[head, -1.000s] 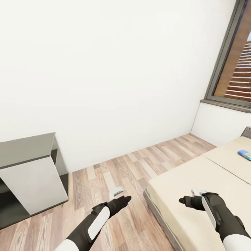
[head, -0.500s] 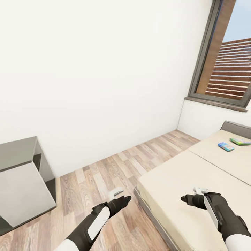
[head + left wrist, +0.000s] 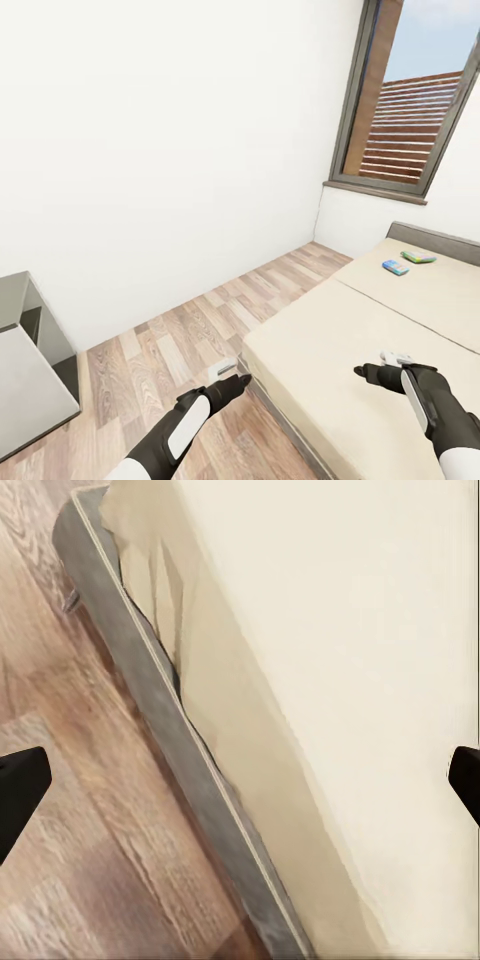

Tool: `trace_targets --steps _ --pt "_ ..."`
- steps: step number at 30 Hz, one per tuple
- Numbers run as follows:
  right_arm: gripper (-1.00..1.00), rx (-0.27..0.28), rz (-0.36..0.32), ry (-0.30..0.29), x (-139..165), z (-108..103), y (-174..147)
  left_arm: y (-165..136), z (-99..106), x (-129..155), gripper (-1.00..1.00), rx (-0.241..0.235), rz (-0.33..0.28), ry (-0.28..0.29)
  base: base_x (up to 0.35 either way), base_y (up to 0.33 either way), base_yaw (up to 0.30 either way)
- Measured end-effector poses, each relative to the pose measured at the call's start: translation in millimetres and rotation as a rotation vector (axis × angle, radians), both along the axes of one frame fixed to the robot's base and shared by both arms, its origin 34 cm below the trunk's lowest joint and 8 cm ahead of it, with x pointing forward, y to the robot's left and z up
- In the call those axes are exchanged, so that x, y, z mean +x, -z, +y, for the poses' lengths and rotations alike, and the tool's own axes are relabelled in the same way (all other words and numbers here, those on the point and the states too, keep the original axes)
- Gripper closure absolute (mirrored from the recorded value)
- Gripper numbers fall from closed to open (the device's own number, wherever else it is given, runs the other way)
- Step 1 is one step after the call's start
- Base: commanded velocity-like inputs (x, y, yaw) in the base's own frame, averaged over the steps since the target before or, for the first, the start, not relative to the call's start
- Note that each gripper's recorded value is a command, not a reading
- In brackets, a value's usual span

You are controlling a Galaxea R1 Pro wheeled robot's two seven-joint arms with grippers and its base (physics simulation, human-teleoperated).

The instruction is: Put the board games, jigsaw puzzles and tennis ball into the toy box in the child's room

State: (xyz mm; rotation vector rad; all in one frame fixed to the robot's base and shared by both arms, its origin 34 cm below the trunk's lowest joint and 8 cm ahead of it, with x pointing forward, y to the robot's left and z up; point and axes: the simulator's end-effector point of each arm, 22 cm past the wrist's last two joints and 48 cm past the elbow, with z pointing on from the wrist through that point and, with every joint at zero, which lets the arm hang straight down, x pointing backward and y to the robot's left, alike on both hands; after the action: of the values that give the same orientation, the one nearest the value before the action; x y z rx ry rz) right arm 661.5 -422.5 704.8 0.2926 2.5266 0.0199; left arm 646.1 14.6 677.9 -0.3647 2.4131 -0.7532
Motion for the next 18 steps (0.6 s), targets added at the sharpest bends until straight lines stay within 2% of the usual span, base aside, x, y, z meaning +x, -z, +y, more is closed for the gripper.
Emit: trace_targets --steps 7,18 --pt "-1.0 0.006 -0.04 0.036 5 -13 -13 -4 -3 0 -1.0 -0.01 -0.01 0.001 0.0 0.0 -0.256" --pt "-1.0 0.007 -0.053 0.052 7 -19 -17 -20 -9 -6 -1.0 -0.044 -0.056 0.0 0.0 0.0 -0.257"
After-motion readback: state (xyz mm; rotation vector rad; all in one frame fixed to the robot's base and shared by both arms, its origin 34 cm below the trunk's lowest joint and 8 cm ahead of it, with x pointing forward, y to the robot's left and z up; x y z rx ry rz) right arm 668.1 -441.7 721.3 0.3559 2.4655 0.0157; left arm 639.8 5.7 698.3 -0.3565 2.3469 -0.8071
